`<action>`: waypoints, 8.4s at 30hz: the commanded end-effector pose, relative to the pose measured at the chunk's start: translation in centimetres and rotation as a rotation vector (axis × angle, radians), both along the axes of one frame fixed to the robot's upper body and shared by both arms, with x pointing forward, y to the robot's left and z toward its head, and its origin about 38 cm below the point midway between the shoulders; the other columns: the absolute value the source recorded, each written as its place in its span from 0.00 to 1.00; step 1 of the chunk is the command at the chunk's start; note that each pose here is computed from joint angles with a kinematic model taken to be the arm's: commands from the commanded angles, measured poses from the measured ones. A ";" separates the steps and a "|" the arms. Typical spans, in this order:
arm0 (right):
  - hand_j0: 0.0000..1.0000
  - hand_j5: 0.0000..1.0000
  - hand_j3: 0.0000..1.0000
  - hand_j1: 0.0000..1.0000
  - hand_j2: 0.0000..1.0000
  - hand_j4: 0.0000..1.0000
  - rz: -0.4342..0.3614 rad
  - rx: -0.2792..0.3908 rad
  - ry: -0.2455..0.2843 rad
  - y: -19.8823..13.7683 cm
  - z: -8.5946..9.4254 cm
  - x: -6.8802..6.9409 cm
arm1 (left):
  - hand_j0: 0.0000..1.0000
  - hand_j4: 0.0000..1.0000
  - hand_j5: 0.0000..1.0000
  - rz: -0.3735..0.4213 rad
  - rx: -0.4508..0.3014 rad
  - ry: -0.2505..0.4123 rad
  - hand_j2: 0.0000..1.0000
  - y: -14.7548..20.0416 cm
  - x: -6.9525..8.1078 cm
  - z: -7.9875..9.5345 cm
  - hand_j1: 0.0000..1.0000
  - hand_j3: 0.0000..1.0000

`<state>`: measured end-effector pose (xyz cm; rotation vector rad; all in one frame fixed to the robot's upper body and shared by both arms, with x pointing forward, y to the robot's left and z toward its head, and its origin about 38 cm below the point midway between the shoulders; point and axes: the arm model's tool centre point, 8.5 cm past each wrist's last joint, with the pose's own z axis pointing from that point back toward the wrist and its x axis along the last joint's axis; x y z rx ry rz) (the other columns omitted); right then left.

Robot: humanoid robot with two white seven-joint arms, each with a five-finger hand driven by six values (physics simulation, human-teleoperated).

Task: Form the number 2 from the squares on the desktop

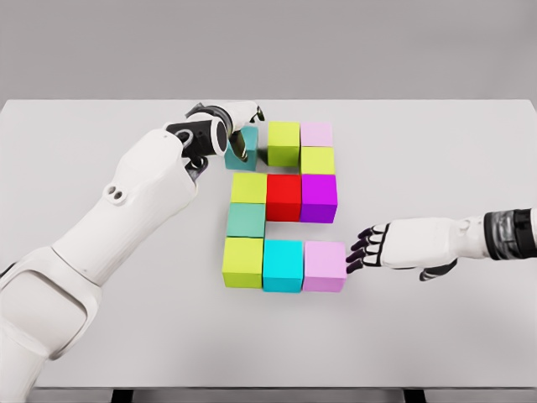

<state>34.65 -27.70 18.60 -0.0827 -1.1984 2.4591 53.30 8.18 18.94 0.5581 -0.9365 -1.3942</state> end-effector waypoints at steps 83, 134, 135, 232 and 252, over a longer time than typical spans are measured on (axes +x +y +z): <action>1.00 1.00 1.00 1.00 1.00 1.00 -0.517 0.465 0.174 -11.4 0.9 3.1 | 0.96 0.96 0.96 0.004 0.106 -0.062 0.96 -2.0 0.2 -0.3 0.96 0.96; 1.00 1.00 1.00 1.00 1.00 1.00 -0.507 0.457 0.161 -10.9 0.7 3.4 | 1.00 1.00 1.00 -0.320 0.153 0.201 1.00 14.0 -1.9 2.3 1.00 1.00; 1.00 1.00 1.00 1.00 1.00 1.00 -0.505 0.457 0.161 -10.9 0.8 3.4 | 1.00 1.00 1.00 -0.317 0.155 0.204 1.00 14.0 -1.8 2.1 1.00 1.00; 1.00 1.00 1.00 1.00 1.00 1.00 -0.500 0.439 0.153 -10.8 0.7 3.4 | 1.00 1.00 1.00 -0.636 -0.013 -0.084 1.00 19.8 -3.3 10.6 1.00 1.00; 1.00 1.00 1.00 1.00 1.00 1.00 -0.498 0.438 0.153 -10.8 0.7 3.3 | 1.00 1.00 1.00 -0.504 -0.490 -0.239 1.00 32.3 -12.1 5.1 1.00 1.00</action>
